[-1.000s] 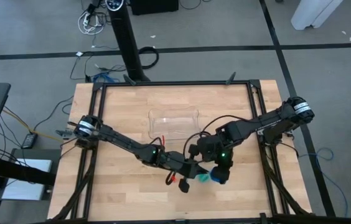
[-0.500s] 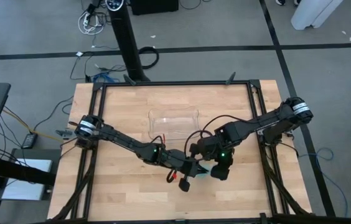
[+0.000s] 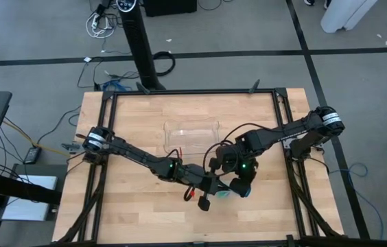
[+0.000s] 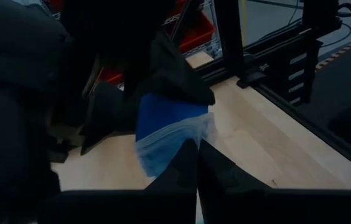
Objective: Roll bandage
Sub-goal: Put the rolled blue bandage into the transparent zip bag
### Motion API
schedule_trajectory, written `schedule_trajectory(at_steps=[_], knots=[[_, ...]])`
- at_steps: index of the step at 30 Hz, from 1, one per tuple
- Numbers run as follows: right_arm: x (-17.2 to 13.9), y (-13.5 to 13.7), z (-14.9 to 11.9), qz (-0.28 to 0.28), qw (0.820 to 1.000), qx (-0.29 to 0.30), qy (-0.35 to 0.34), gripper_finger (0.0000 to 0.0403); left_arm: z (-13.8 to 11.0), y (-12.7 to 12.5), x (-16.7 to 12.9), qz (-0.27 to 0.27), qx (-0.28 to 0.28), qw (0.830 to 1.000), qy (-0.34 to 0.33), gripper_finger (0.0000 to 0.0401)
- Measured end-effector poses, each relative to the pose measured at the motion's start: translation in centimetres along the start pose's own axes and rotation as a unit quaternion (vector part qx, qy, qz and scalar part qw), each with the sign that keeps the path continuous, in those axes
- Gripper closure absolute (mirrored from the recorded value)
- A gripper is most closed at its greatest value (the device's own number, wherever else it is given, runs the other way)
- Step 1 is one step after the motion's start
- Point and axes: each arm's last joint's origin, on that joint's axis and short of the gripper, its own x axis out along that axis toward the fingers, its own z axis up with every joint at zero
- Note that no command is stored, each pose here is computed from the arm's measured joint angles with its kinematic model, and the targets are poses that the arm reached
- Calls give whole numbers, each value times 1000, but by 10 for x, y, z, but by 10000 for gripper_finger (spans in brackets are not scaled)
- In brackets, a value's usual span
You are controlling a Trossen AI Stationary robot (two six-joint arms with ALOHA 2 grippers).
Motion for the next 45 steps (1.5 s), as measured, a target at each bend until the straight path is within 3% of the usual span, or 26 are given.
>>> schedule_trajectory(at_steps=[11,32,45], knots=[[4,-1,3,4,1000,0,10,133,0,0,0,-1,-3,1000,1,398],[1,2,10,24,999,-25,-15,138,-5,0,0,8,2,1000,31,398],[-3,0,12,-15,997,-41,-68,152,-5,1,-1,17,2,999,35,398]])
